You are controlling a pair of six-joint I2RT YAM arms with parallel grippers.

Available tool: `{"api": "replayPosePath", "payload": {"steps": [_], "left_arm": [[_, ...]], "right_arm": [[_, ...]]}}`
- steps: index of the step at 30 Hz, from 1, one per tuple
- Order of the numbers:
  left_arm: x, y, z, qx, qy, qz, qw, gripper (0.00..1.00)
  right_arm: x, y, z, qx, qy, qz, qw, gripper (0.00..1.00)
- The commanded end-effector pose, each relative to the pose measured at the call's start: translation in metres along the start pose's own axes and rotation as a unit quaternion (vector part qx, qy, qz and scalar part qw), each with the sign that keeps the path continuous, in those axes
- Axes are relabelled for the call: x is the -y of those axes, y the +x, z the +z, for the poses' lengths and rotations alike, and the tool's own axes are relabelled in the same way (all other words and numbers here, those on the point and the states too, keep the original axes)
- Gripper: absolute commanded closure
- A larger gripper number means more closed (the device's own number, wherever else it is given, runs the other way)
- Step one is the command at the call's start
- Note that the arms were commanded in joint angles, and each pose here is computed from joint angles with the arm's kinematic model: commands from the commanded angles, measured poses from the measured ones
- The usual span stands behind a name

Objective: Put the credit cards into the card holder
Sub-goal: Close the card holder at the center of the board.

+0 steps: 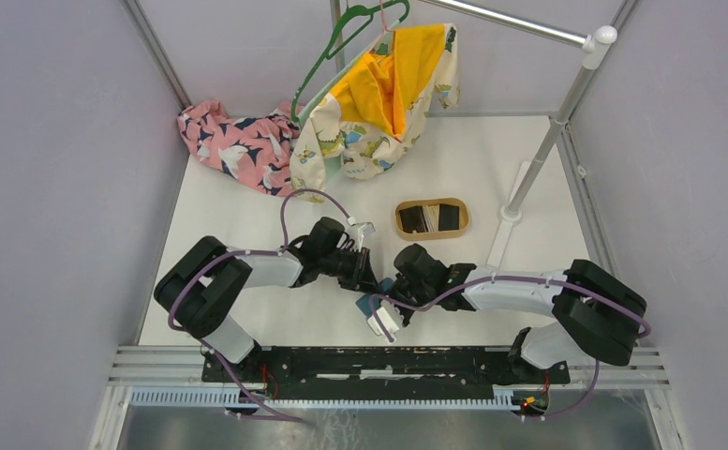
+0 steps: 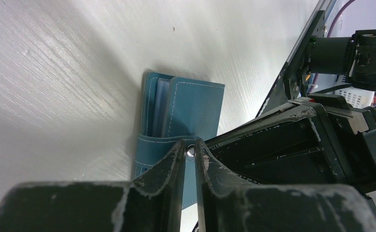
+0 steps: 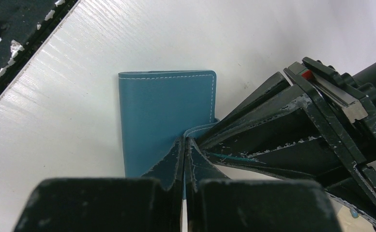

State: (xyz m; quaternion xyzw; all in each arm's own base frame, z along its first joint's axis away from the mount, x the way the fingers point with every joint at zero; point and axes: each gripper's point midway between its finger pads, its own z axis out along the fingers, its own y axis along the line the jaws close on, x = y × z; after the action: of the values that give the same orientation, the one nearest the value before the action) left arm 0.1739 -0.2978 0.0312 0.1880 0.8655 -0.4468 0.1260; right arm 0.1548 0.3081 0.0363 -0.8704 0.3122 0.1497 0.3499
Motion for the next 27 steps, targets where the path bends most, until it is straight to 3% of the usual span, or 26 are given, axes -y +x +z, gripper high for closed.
{"api": "replayPosePath", "payload": {"steps": [1, 27], "left_arm": [[-0.021, 0.027, -0.004, -0.038, -0.052, -0.022, 0.998, 0.77], [-0.006, 0.022, -0.008, -0.040, -0.040, -0.012, 0.998, 0.77]], "right_arm": [[-0.023, 0.006, -0.004, -0.014, -0.031, 0.015, 0.999, 1.00], [-0.062, 0.019, -0.004, -0.031, -0.085, 0.037, 0.995, 1.00]]}}
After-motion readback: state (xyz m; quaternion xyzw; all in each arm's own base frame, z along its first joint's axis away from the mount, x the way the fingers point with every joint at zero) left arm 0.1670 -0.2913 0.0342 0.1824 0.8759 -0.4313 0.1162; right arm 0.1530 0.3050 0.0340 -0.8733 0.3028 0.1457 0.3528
